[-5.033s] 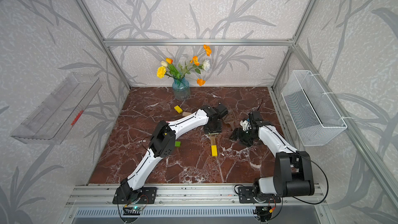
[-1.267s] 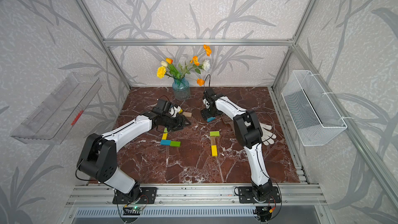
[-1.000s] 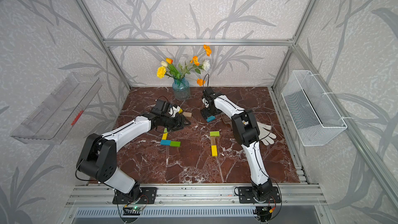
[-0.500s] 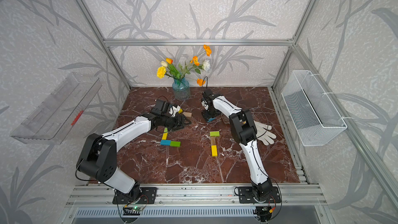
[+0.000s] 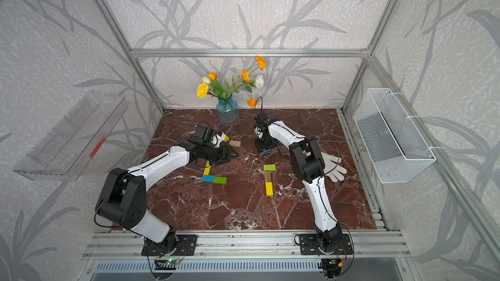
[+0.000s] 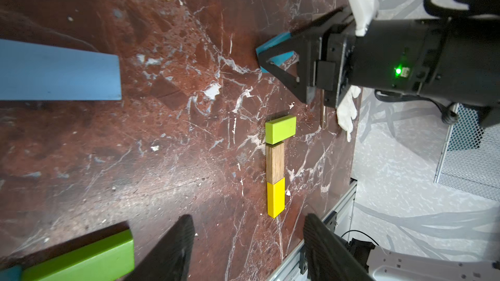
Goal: Assemble the letter c with building blocks
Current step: Pick up the building block from the center of the board, then assemble the building block at the center of the board.
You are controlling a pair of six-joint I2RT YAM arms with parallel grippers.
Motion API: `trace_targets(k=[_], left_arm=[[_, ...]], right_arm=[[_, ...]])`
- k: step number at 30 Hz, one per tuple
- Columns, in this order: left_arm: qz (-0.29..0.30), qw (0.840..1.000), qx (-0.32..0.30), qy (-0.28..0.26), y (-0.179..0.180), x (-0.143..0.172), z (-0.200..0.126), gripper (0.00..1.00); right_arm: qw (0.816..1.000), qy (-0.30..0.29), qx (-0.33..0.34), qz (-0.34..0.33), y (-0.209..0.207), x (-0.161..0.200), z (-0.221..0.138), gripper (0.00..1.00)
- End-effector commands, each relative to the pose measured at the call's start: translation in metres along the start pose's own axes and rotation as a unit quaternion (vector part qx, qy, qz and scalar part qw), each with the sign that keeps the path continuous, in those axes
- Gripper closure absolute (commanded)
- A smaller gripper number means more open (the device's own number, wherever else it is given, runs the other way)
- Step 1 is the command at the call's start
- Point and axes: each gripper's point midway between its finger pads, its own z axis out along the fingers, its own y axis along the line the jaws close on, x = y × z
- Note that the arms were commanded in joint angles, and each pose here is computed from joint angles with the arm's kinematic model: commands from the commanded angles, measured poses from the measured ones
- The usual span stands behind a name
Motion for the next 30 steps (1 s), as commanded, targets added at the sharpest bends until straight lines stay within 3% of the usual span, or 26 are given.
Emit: trace_targets(k=[1, 10, 23, 30], left_arm=[[0.005, 1.000, -0.016, -0.018, -0.001, 0.004, -0.016, 0.35], [-0.009, 0.999, -0.048, 0.014, 0.011, 0.028, -0.013, 0.36], [0.029, 0.997, -0.064, 0.033, -0.007, 0.062, 0.007, 0.41], [0.025, 0.997, -0.059, 0.044, -0.011, 0.075, 0.019, 0.45]], right_arm=[[0.999, -0.042, -0.013, 0.026, 0.012, -0.005, -0.042, 0.41], [0.996, -0.043, -0.013, 0.082, 0.024, 0.045, -0.081, 0.40], [0.984, -0.011, 0.007, 0.180, 0.036, 0.160, -0.108, 0.40], [0.985, -0.013, -0.001, 0.171, 0.049, 0.196, -0.109, 0.40]])
